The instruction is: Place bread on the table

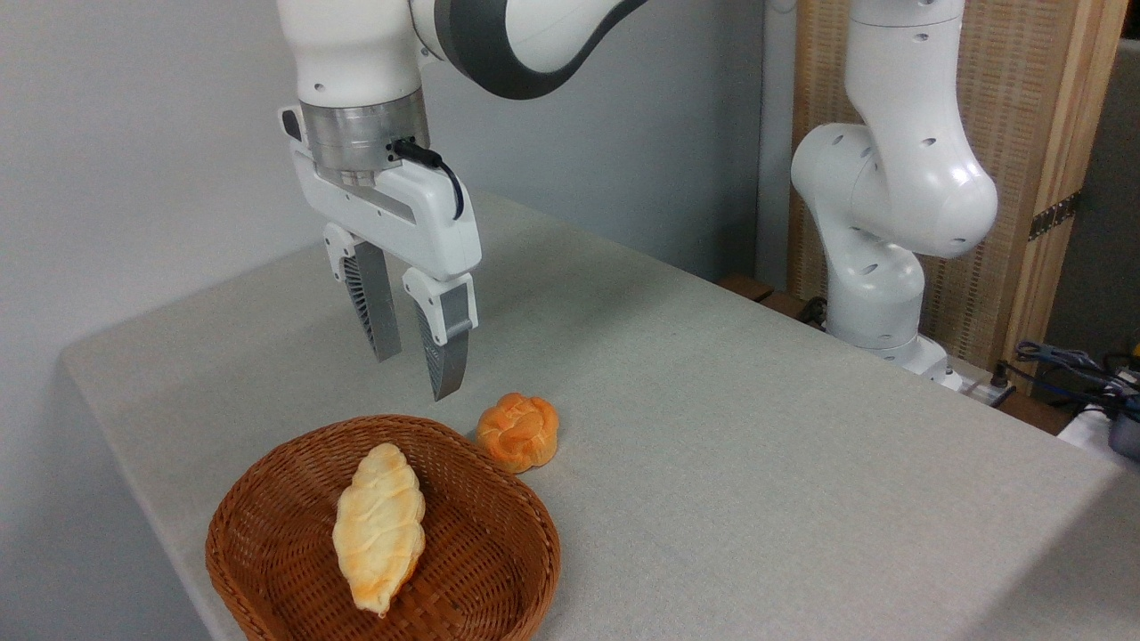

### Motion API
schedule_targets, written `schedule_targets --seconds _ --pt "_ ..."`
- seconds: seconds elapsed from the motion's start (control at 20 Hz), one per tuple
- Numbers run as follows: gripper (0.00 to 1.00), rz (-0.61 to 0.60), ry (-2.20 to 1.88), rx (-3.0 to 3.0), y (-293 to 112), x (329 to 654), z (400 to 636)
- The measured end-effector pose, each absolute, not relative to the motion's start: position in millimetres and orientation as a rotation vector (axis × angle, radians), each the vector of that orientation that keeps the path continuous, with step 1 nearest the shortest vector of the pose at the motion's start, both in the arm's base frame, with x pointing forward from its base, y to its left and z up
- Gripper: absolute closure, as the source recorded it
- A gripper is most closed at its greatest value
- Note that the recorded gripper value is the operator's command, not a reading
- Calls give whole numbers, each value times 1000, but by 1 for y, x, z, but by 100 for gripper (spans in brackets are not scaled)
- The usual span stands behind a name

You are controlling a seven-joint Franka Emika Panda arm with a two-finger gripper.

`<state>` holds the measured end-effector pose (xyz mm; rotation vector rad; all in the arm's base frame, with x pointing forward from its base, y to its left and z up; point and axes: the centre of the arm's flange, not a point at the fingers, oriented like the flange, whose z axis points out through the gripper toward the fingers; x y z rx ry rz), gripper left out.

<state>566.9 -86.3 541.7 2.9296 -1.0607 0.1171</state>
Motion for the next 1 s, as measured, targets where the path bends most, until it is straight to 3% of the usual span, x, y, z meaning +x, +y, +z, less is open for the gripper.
schedule_targets --seconds 0.7,1.0 --pt "0 118 -1058 2931 -85 567 542" --pt "0 222 -1055 2942 -85 578 541"
